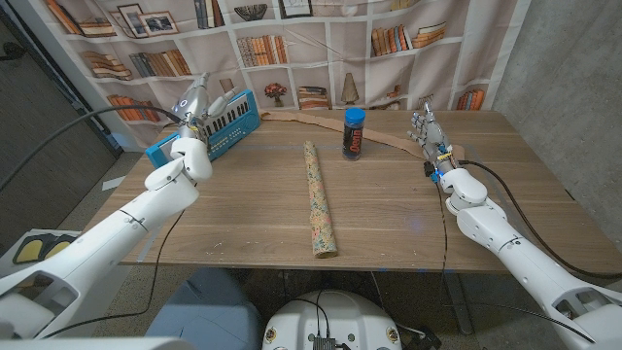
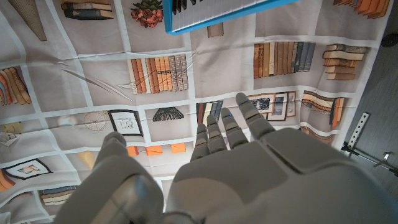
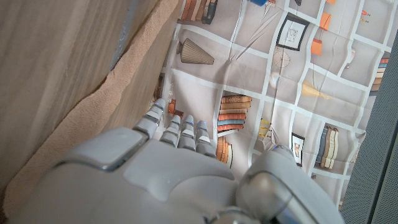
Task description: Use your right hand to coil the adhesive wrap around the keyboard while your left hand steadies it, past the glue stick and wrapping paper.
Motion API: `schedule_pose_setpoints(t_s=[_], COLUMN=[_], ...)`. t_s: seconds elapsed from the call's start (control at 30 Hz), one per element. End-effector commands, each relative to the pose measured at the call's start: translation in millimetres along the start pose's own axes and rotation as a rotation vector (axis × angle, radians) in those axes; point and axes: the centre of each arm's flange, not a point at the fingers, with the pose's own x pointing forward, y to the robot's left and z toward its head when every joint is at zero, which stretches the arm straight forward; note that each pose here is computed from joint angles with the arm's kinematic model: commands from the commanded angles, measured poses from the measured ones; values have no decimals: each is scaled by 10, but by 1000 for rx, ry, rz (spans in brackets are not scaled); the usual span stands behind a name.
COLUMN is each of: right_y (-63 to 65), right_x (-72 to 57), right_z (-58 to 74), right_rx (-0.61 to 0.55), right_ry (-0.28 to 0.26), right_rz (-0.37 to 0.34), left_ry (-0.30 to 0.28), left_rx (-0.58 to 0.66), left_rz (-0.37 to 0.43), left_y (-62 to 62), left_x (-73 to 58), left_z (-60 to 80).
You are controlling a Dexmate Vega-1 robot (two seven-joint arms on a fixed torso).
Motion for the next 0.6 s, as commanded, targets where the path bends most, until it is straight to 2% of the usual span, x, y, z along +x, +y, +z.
schedule_pose_setpoints(t_s=[0.03, 0.27, 0.6], right_y=[-34, -68, -63], right_x=[53, 61, 65], right_z=[-10, -8, -13], right_rx=[-1, 0, -3], right_ry=[0, 4, 5], right_rz=[3, 0, 5], left_ry=[6, -29, -38], left_rx=[60, 114, 175], left_rz=[18, -15, -39], left_y=[32, 42, 76], left_x=[-33, -81, -135], left_z=[-119, -192, -275])
